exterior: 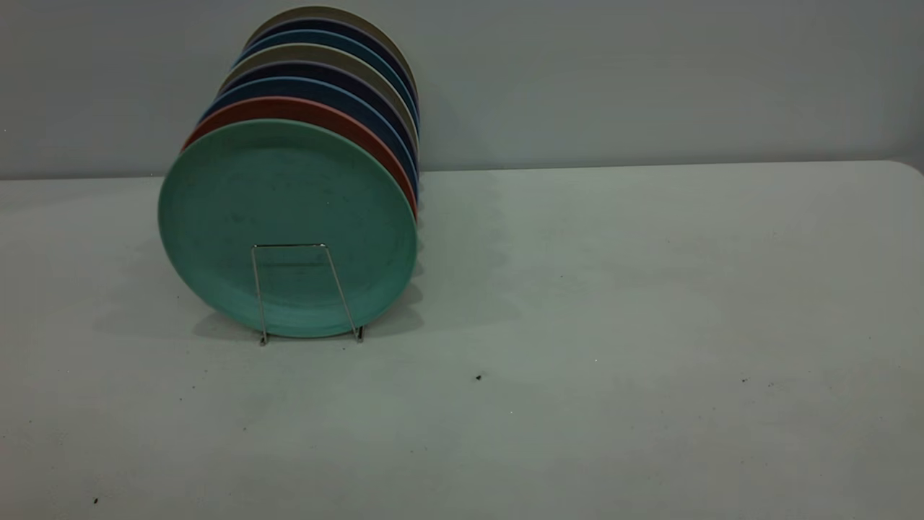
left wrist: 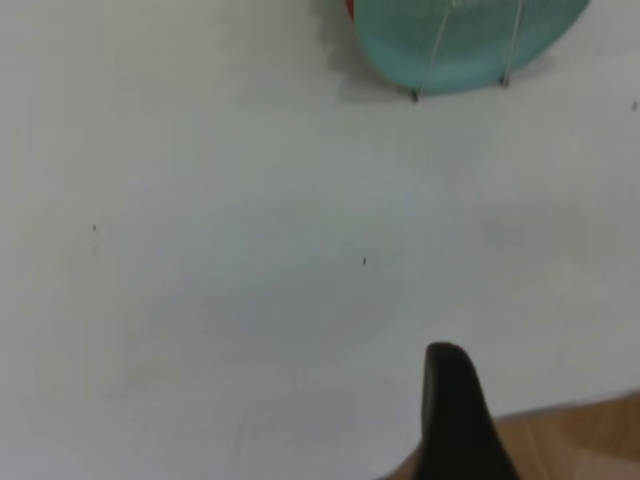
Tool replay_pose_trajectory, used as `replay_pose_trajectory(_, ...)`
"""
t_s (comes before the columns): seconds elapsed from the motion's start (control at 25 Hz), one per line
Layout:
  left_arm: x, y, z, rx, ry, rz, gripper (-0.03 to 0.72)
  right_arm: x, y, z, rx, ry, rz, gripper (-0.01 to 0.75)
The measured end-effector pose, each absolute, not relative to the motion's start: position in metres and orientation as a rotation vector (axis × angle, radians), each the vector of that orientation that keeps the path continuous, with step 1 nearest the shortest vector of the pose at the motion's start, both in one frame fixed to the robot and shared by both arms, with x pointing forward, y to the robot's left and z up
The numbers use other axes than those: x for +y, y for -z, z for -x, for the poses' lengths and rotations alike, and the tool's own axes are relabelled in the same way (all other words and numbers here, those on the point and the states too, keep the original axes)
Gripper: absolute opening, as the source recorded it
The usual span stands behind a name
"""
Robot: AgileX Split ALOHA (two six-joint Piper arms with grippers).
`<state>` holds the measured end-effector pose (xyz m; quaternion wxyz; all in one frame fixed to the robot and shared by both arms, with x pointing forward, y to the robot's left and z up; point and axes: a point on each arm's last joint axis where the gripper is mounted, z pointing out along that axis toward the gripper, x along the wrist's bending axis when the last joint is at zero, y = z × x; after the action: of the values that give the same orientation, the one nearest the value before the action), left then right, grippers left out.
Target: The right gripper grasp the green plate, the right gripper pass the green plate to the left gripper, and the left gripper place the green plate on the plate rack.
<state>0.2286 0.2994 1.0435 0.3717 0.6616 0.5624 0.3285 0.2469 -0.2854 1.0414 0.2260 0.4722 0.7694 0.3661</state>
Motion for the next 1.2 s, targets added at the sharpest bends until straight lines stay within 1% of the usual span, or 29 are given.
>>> replay_pose_trajectory(0.76,0.299,-1.043,-0.229,1.433,-0.847,-1.709,0.473,-0.286,-1.039,-0.247,2.117,-1.002,-1.316,0.527)
replay_pose_trajectory(1.08,0.299,-1.043,-0.229,1.433,-0.847,-1.709,0.473,-0.289,-1.04,-0.233,1.778,-0.961,-1.482,0.527)
replay_pose_trajectory(1.2,0.299,-1.043,-0.229,1.433,-0.846,-1.708,0.473,-0.289,-1.039,-0.231,1.728,-0.95,-1.502,0.527)
